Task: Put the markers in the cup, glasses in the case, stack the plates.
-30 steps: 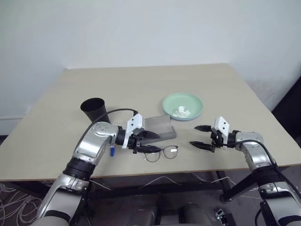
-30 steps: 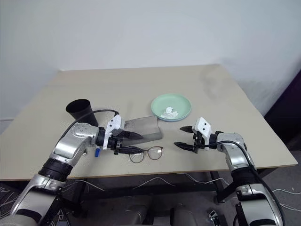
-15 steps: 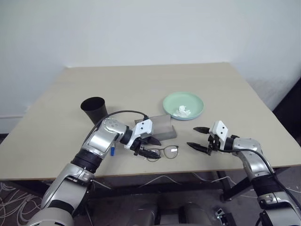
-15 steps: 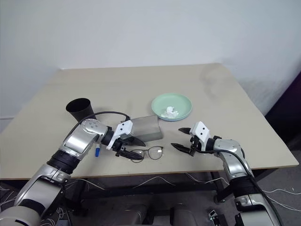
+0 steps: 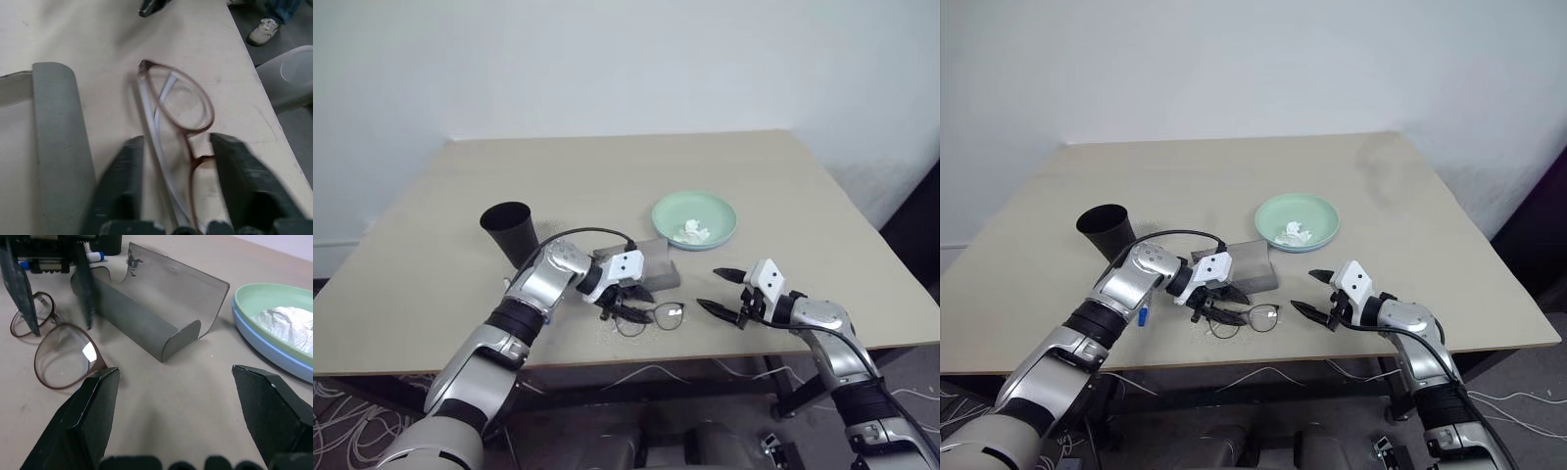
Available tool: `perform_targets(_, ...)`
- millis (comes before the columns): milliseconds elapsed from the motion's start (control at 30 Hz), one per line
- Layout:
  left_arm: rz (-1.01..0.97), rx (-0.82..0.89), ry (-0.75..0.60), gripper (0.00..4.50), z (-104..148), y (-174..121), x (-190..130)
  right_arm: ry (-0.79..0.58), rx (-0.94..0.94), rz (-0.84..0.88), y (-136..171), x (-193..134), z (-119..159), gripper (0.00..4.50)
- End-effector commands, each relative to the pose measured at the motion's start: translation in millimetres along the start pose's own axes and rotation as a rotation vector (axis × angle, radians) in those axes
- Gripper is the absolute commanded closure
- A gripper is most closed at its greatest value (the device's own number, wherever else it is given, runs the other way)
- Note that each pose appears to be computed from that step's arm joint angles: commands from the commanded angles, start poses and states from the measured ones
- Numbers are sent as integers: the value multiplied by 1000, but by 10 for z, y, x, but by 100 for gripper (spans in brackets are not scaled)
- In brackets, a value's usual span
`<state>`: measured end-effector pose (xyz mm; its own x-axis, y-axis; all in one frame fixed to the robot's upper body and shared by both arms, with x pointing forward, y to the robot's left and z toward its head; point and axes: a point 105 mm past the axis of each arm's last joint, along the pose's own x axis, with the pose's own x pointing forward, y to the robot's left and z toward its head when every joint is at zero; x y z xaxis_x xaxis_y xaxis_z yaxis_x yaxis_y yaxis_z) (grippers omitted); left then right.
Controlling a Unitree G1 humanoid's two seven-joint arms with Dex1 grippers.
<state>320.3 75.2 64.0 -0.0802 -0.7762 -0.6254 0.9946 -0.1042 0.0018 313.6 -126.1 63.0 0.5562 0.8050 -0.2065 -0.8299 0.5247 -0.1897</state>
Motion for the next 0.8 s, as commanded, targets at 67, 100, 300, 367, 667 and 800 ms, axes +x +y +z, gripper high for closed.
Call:
perform_targets(67, -3, 50, 5, 414, 101, 29, -55, -44, -34, -15, -44, 5, 150, 52)
perform_targets(100, -6, 50, 9, 414, 93, 24, -60, -44, -35, -17, -48, 7, 151, 52)
perform_targets(300, -1, 49, 13, 414, 71, 19, -85, -42, -41, -19, -64, 22, 156, 52)
perform_targets(367, 2, 49, 12, 414, 74, 19, -93, -40, -44, -19, -72, 31, 159, 52)
perform_targets(667, -3, 38, -26, 414, 150, -19, -150, -59, -48, 4, -89, 40, 210, 52)
perform_targets(800, 8, 41, -25, 449, 165, -13, -169, -81, -33, 46, -55, 15, 253, 52)
